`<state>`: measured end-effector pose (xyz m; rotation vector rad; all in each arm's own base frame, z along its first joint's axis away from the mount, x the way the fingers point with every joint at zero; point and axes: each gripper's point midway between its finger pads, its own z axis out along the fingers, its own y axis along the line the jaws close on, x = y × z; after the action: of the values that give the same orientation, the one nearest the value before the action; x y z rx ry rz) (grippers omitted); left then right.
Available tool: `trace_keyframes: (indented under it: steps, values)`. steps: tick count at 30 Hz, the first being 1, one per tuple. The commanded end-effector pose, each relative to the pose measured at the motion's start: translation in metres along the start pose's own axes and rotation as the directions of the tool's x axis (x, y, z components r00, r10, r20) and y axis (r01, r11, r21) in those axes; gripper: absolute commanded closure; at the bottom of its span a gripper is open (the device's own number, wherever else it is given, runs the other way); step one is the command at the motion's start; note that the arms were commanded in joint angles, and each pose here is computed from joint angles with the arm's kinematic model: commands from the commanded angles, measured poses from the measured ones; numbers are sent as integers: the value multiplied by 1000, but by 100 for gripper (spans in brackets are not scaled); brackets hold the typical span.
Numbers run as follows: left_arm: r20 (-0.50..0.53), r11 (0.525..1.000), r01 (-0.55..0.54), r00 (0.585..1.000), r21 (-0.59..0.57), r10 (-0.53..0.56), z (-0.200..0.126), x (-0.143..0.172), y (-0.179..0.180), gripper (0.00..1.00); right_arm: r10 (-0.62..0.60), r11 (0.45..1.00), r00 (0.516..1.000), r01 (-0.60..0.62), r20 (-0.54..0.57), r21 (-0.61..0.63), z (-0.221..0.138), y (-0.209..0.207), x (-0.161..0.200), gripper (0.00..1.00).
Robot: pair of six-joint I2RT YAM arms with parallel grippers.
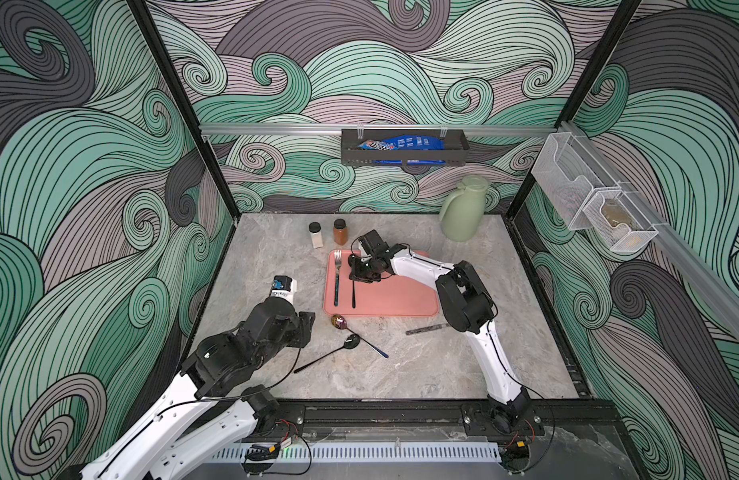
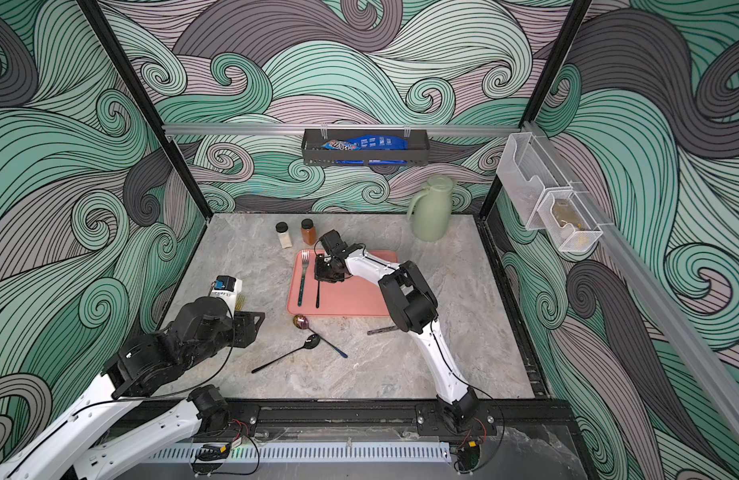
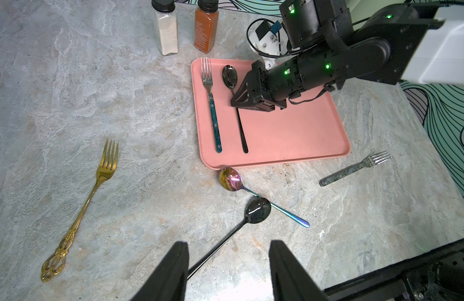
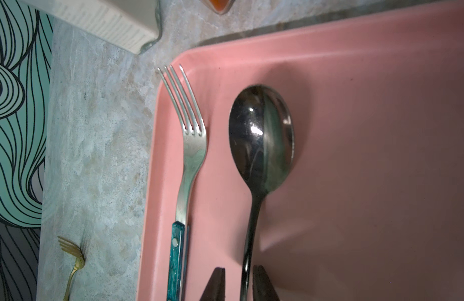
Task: Set the spoon and fork side by side
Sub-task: Place the spoon on the tray.
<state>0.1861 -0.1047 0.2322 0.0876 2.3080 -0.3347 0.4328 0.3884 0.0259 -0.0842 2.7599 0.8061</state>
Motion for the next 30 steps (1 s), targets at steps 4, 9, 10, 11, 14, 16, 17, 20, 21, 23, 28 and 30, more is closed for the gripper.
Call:
trace_keyframes:
  steps: [4,9,10,11,14,16,17,20,21,23,28,30]
  values:
    - [7,1000,-5,1000,8,5,-5,-3,-1,46,-4,1000,1000,3,-18,-9,12,7,6,78]
    - [11,1000,-2,1000,13,2,-7,-3,-1,46,-4,1000,1000,4,-15,-20,12,14,7,79]
    - [12,1000,-1,1000,14,1,-7,-3,-1,46,0,1000,1000,0,-17,-23,12,15,7,79]
    - [13,1000,-1,1000,13,1,-7,-4,-1,46,2,1000,1000,-3,-18,-27,12,16,7,79]
    - [11,1000,-4,1000,13,4,-8,-3,-1,46,13,1000,1000,-13,-22,-24,11,16,8,79]
    - [11,1000,-1,1000,13,1,-8,-3,-1,46,20,1000,999,-21,-32,-21,10,15,11,79]
    - [9,1000,-2,1000,12,1,-7,-3,-1,46,23,999,999,-23,-32,-22,9,15,12,79]
    - [9,1000,1,1000,13,-1,-7,-3,-1,46,24,999,999,-25,-25,-30,5,16,16,79]
    - [8,1000,1,1000,14,-1,-6,-3,-2,46,24,999,999,-25,-23,-35,3,17,17,78]
    - [5,1000,0,1000,16,0,-5,-2,-2,46,20,999,1000,-21,-22,-39,-1,18,18,76]
    - [-16,1000,-25,1000,6,25,0,3,-1,46,-15,996,1000,17,23,-86,-36,34,1,68]
    - [-28,999,-39,999,-1,39,4,7,0,46,-38,994,997,45,69,-102,-60,44,-9,66]
